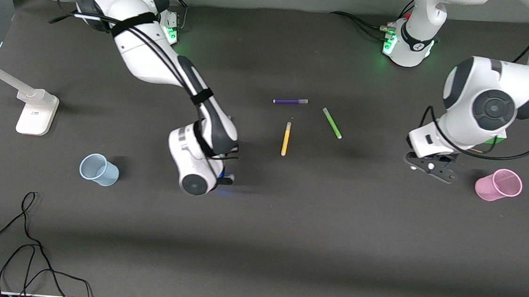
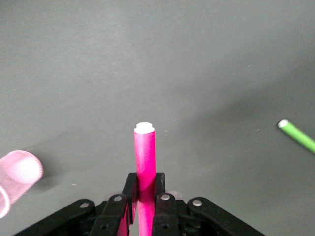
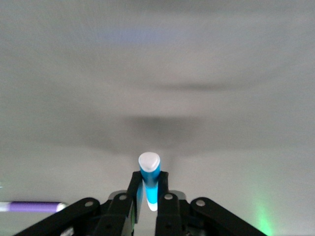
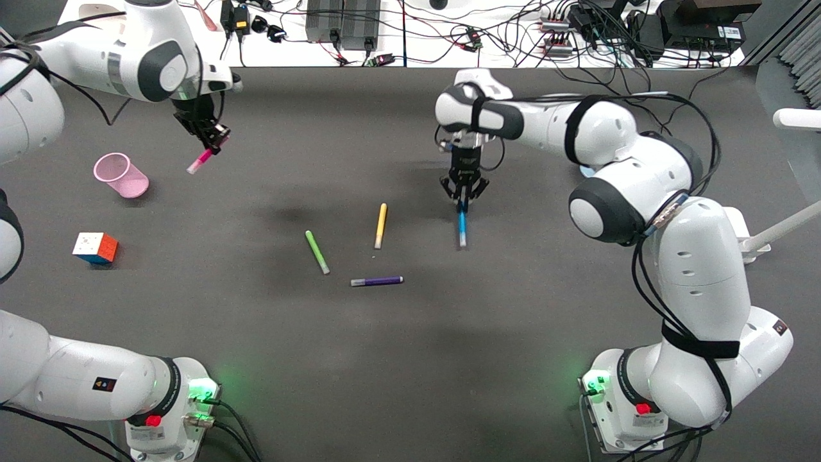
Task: Place pink and blue markers in matching cups
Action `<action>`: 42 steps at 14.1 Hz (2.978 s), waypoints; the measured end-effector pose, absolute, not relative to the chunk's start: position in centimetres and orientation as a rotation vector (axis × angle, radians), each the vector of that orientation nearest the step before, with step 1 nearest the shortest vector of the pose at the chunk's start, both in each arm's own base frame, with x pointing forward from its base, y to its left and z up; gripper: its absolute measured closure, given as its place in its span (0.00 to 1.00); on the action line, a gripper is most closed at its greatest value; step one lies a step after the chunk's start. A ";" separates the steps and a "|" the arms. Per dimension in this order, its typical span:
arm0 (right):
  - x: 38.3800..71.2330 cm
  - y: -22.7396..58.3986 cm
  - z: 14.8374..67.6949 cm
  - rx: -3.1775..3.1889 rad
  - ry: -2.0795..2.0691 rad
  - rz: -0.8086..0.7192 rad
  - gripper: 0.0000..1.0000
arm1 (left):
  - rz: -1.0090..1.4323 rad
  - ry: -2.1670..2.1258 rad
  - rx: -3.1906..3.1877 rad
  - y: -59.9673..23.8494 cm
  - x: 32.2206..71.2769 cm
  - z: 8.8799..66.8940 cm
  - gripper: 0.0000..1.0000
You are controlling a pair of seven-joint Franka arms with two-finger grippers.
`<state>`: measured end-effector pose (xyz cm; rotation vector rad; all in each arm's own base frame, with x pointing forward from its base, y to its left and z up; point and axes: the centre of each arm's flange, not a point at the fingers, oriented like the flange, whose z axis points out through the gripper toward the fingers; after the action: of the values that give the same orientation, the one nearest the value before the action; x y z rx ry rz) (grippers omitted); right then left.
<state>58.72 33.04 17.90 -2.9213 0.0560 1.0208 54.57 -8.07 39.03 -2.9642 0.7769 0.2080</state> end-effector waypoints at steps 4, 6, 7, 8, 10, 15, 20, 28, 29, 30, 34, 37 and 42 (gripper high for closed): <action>62.8 28.7 26.6 -2.917 0.176 0.832 0.84 | 0.213 1.013 -2.922 2.1 55.2 39.2 0.82; 64.4 25.8 31.4 -2.961 0.219 0.705 0.84 | 0.171 1.144 -2.879 6.2 55.3 39.5 0.82; 64.9 24.4 33.9 -2.997 0.228 0.637 0.84 | 0.147 1.213 -2.849 7.9 55.3 39.5 0.82; 65.3 23.2 36.3 -3.029 0.239 0.571 0.84 | 0.128 1.271 -2.820 9.3 55.3 39.5 0.82; 65.9 20.6 40.3 -3.061 0.281 0.458 0.84 | 0.108 1.365 -2.774 11.6 55.2 38.9 0.82; 66.9 12.9 48.2 -3.117 0.439 0.192 0.84 | -0.093 1.626 -2.749 17.1 54.4 35.9 0.82; 68.0 5.7 50.6 -3.156 0.547 -0.037 0.84 | -0.443 1.866 -2.741 23.7 52.2 29.6 0.82; 65.8 -2.5 48.2 -3.154 0.519 -0.264 0.84 | -0.576 1.969 -2.663 24.2 54.2 28.8 0.82; 65.2 -3.0 47.5 -3.161 0.512 -0.302 0.84 | -0.607 1.983 -2.666 24.3 54.3 28.6 0.82; 64.5 -3.5 46.6 -3.163 0.503 -0.342 0.84 | -0.651 1.996 -2.666 24.6 54.3 28.2 0.82; 61.3 -4.4 42.1 -3.127 0.484 -0.464 0.84 | -0.744 2.039 -2.662 25.9 54.6 26.5 0.82; 59.8 -4.8 39.1 -3.127 0.439 -0.533 0.84 | -0.764 2.066 -2.646 25.9 55.3 27.3 0.82; 57.5 -5.8 35.1 -3.153 0.378 -0.523 0.84 | -0.786 2.078 -2.614 26.2 56.2 28.8 0.52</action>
<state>57.51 -5.78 35.15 -3.1528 0.3777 -0.5229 56.19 26.23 28.82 -2.6136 2.0782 -0.7862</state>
